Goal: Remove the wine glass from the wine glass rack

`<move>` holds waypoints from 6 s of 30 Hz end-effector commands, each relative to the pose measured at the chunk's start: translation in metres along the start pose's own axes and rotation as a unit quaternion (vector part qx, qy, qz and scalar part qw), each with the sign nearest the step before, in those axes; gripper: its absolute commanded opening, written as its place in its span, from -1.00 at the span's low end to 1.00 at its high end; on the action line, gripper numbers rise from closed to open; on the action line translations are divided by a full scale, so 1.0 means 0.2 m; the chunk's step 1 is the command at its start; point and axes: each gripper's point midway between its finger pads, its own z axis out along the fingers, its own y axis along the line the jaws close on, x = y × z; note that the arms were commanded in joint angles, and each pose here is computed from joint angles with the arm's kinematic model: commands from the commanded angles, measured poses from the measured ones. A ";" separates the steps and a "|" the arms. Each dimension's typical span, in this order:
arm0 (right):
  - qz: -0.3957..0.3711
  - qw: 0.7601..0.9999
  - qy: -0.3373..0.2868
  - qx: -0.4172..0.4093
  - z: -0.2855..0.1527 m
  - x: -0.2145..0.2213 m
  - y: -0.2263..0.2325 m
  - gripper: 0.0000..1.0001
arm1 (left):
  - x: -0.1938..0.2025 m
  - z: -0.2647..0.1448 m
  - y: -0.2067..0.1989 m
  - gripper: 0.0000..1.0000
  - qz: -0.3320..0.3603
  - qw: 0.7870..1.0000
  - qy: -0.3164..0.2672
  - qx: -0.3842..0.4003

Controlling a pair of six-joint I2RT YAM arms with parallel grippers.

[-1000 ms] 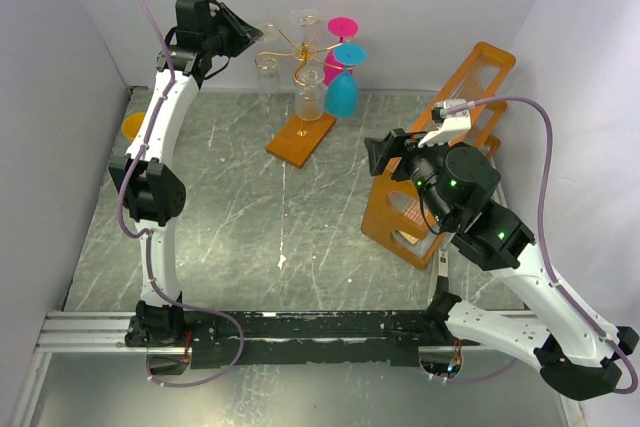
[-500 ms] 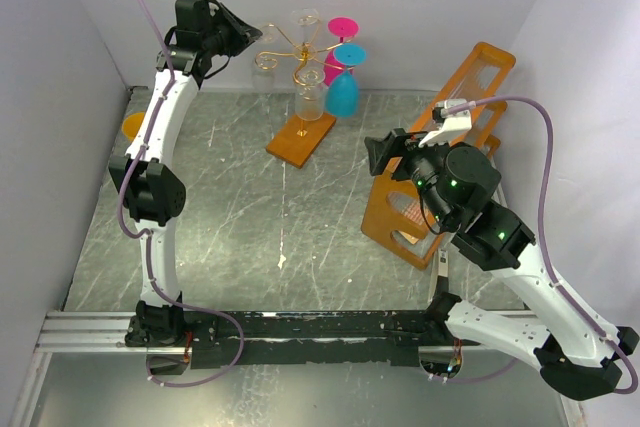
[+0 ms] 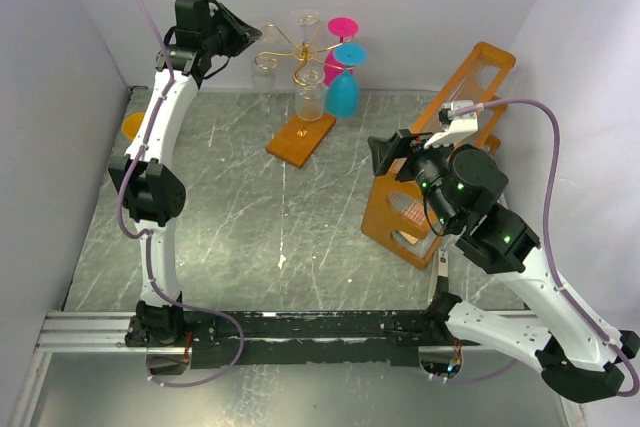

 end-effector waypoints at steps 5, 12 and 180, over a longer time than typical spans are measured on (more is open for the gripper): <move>0.013 1.000 -0.016 0.004 -0.03 -0.07 -0.01 0.55 | -0.08 -0.12 -0.15 -0.40 0.019 0.999 -0.023 0.024; 0.017 1.000 -0.018 0.005 -0.03 -0.07 -0.01 0.54 | -0.05 -0.10 -0.11 -0.51 0.021 1.000 -0.016 0.009; -0.369 0.884 -0.061 -0.279 0.28 0.89 0.80 -1.00 | 0.88 -1.46 -0.07 0.46 0.066 0.979 0.184 0.063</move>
